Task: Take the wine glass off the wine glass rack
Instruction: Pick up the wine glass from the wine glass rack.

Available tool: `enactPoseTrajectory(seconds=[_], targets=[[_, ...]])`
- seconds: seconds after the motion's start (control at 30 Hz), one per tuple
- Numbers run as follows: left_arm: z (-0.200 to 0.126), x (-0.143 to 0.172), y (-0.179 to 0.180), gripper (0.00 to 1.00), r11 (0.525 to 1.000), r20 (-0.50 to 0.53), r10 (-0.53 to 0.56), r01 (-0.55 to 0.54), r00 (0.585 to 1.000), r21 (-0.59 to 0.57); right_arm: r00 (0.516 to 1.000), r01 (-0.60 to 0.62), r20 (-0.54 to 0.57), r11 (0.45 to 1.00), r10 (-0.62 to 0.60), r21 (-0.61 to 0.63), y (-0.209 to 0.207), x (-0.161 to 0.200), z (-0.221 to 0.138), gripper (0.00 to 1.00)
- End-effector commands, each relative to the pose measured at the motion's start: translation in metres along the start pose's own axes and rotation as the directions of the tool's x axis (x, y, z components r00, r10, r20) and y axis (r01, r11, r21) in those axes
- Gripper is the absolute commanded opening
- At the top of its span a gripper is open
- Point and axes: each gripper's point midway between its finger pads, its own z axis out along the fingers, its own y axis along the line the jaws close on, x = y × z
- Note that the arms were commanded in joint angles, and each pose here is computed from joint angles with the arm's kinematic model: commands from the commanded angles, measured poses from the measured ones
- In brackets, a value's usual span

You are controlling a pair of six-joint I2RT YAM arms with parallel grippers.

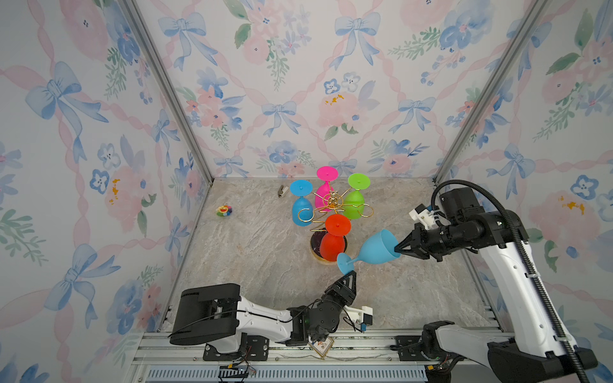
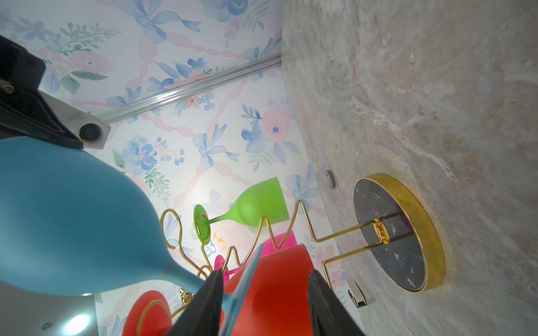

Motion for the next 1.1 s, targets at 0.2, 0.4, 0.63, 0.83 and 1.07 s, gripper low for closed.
enactPoseTrajectory(seconds=[0.2, 0.4, 0.63, 0.83, 1.07], targets=[[-0.009, 0.011, 0.023, 0.55, 0.978, 0.013, -0.202, 0.202, 0.979, -0.052, 1.0, 0.008, 0.02, 0.998, -0.009, 0.056, -0.016, 0.01, -0.007, 0.0], [-0.011, 0.025, 0.039, 0.57, 0.93, -0.038, -0.36, 0.356, 0.932, -0.085, 0.997, 0.017, 0.073, 0.992, -0.026, 0.123, -0.03, 0.009, -0.016, 0.0], [-0.019, 0.044, 0.071, 0.61, 0.775, -0.028, -0.627, 0.62, 0.778, -0.117, 0.983, 0.005, 0.181, 0.979, -0.043, 0.206, -0.049, 0.001, -0.033, 0.0], [-0.027, 0.053, 0.091, 0.62, 0.544, 0.011, -0.838, 0.836, 0.546, -0.069, 0.95, 0.035, 0.277, 0.927, -0.147, 0.372, -0.067, -0.015, -0.062, 0.0], [-0.037, 0.069, 0.101, 0.73, 0.345, -0.038, -0.938, 0.938, 0.343, -0.034, 0.908, 0.044, 0.333, 0.85, -0.254, 0.525, -0.081, -0.036, -0.089, 0.0]])
